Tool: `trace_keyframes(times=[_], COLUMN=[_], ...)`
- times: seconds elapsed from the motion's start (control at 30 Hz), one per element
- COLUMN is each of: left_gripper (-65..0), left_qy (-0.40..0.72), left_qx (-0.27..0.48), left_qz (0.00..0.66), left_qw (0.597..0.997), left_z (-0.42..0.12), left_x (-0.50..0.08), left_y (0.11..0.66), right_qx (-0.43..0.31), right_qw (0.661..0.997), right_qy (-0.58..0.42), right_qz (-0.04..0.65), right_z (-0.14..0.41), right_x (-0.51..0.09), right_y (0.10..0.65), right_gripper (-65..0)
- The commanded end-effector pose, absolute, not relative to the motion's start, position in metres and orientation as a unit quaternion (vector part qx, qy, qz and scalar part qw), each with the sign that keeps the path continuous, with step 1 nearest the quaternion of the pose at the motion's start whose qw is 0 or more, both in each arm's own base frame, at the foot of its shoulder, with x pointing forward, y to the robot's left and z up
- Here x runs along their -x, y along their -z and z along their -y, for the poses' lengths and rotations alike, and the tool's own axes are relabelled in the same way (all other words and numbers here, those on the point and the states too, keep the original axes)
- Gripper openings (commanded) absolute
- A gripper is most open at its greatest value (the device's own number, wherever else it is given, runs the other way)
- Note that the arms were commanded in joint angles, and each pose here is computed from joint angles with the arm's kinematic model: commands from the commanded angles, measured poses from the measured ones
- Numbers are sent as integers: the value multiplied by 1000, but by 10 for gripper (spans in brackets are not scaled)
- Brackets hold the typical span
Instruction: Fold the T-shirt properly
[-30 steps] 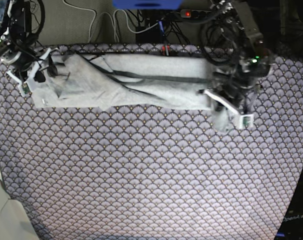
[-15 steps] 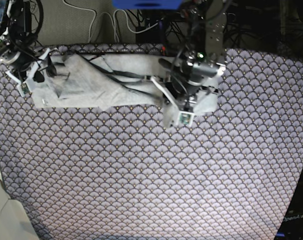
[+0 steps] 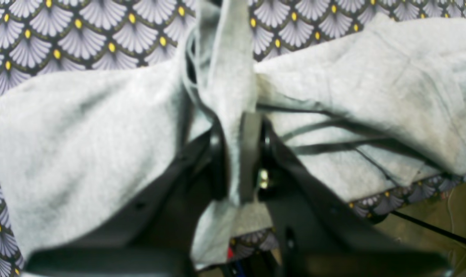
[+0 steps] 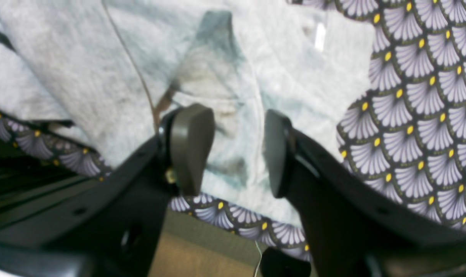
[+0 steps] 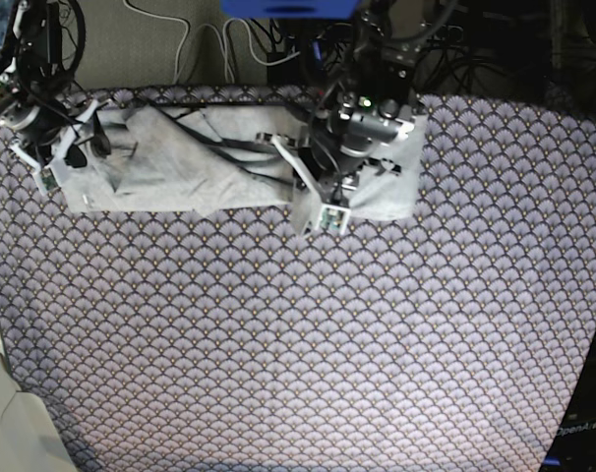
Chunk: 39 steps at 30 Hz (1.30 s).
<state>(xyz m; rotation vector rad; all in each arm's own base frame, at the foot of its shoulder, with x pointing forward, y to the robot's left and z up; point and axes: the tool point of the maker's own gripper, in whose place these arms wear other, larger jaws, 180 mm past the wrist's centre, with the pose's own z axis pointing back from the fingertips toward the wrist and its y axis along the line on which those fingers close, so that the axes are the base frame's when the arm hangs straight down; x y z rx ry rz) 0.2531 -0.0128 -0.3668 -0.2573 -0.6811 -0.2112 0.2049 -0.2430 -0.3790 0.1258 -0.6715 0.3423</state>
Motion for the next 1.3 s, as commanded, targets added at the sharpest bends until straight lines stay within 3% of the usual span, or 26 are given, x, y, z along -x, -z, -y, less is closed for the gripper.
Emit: trace_keyframes(times=[0.0,0.33,0.63,0.93,1.07,1.27], left_gripper=[-645,-621,-436,-427,-428,-455], left_qy=[99,118,140,132,72,-20], left_qx=[138,148,163,162,129,50], left_qz=[354,358,360,385,427,412], left_qw=[920,914,908,899,892,910], left_z=[20,32,48,43,-2,-90], left_x=[-260,-260,-254,-260,-281,-286], left_y=[354,350,344,327,311,333], right_qx=[-58,-58,-58,-58,-54,-35], right_qw=[921,921,922,921,921,916], right_qy=[-171,-172,-172,-172,-170,-184], right_qz=[345,344,343,344,347,355], right_z=[245,246,246,246,249,261], right_x=[-212,-211,-211,-212,-213,-224], right_y=[369,369,369,369,367,355], right_gripper=[-381,-381,-381,-381,-379,-378])
